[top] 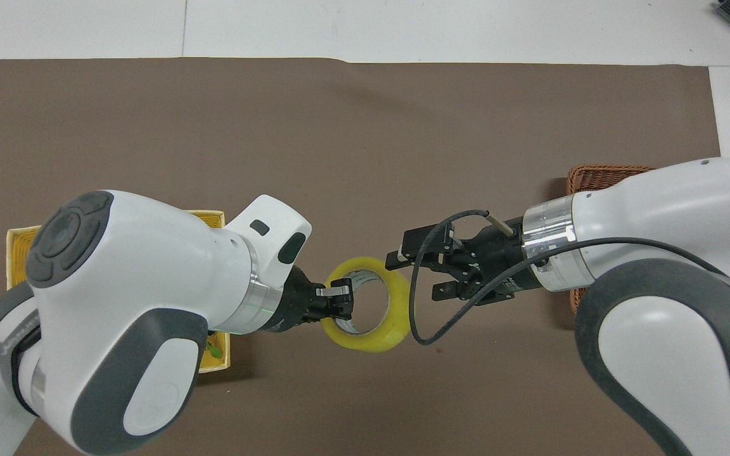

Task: Move tape to another basket
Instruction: 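Grasp the tape with the right gripper while the left gripper releases it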

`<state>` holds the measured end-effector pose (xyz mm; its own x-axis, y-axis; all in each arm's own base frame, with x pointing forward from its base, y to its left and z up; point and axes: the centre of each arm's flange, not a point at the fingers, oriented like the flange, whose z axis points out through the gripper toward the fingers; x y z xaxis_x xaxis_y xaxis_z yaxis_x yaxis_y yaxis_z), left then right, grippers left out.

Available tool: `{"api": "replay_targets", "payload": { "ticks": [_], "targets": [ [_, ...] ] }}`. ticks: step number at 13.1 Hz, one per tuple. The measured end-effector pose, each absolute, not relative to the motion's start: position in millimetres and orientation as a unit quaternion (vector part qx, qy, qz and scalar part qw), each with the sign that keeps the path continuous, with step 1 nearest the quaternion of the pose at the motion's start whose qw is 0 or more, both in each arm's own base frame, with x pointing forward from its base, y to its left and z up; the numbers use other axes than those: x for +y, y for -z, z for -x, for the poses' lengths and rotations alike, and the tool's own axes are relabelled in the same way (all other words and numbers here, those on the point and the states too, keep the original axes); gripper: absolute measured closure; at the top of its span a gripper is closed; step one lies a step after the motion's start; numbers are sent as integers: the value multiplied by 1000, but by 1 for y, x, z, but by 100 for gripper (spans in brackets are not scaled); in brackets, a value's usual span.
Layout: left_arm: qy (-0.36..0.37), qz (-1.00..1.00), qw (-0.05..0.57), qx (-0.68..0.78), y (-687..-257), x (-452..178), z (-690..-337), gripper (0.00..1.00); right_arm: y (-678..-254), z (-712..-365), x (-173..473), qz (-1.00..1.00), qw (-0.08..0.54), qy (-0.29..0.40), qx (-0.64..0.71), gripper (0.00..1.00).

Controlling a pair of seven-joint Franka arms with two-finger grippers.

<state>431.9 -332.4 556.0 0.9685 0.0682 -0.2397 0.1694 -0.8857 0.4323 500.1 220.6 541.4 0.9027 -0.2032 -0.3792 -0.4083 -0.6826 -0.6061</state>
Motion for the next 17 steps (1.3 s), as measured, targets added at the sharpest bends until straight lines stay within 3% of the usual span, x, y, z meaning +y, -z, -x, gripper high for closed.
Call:
{"api": "replay_targets", "payload": {
  "ticks": [8,9,12,14,17],
  "targets": [
    [89,-947,281,126,-564,-354,-432,78,-546,-484,220,904,361,-168,157,0],
    [90,-947,283,127,-564,-355,-433,78,-548,-484,220,904,361,-167,156,7],
    [94,-946,282,130,-561,-357,-432,78,-548,-483,221,904,361,-166,155,47],
    [97,-945,283,132,-560,-358,-431,77,-546,-482,221,909,352,-165,153,64],
    [94,-938,293,158,-569,-355,-436,44,-533,-481,217,920,321,-163,152,74]
  ]
}}
